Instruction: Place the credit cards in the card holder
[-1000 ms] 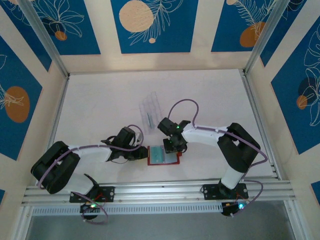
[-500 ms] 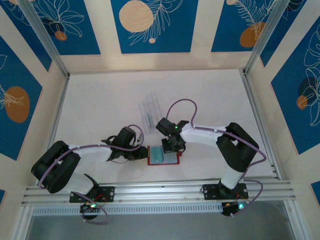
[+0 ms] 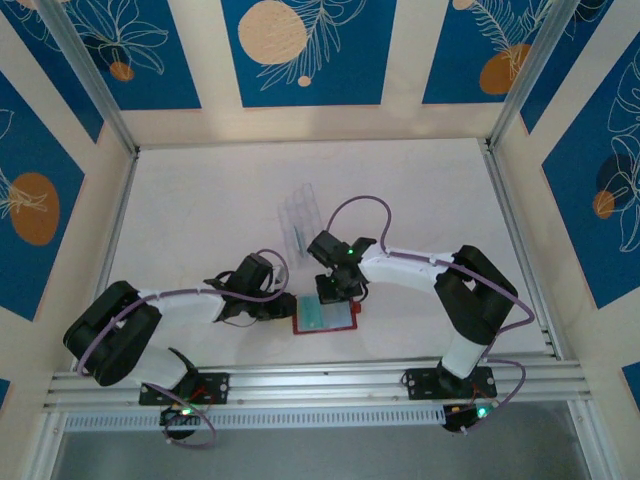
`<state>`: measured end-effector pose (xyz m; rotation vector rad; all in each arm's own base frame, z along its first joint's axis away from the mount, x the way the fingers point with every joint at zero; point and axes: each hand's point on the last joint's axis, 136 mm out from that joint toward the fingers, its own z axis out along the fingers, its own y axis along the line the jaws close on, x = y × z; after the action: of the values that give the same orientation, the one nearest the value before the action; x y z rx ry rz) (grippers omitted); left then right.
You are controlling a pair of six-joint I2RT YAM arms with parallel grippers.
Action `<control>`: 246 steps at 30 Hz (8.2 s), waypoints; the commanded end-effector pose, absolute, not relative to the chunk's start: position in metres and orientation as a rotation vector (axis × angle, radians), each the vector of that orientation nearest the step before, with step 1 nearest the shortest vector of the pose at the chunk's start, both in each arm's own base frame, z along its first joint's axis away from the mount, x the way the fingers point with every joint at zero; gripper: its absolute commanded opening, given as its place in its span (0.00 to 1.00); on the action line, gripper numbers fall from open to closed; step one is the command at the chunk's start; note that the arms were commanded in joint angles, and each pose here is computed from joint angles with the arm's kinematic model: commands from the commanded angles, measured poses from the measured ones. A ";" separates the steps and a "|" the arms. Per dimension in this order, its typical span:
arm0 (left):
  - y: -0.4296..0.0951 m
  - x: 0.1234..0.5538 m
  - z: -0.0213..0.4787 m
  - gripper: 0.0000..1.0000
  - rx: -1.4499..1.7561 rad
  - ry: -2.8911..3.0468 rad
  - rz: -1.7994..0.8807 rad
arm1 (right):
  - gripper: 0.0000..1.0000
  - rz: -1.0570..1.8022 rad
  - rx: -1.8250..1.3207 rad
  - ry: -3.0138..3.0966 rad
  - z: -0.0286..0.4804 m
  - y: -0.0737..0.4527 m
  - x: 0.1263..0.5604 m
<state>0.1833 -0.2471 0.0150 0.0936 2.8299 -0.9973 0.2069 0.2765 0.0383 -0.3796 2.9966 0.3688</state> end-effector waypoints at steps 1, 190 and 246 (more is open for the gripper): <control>-0.262 0.165 -0.003 0.30 0.178 2.882 -1.016 | 0.00 0.486 -0.419 2.975 0.053 0.297 0.205; -0.217 0.223 0.056 0.32 -0.069 2.697 -1.036 | 0.45 0.507 -0.711 2.876 0.079 0.369 0.340; -0.210 0.215 0.050 0.31 -0.065 2.704 -1.016 | 0.19 0.667 -0.655 2.819 0.123 0.365 0.342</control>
<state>0.2183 -0.2162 0.0524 -0.0540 2.6973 -1.0337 0.3428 0.3694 0.0958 -0.6580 2.8544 0.6643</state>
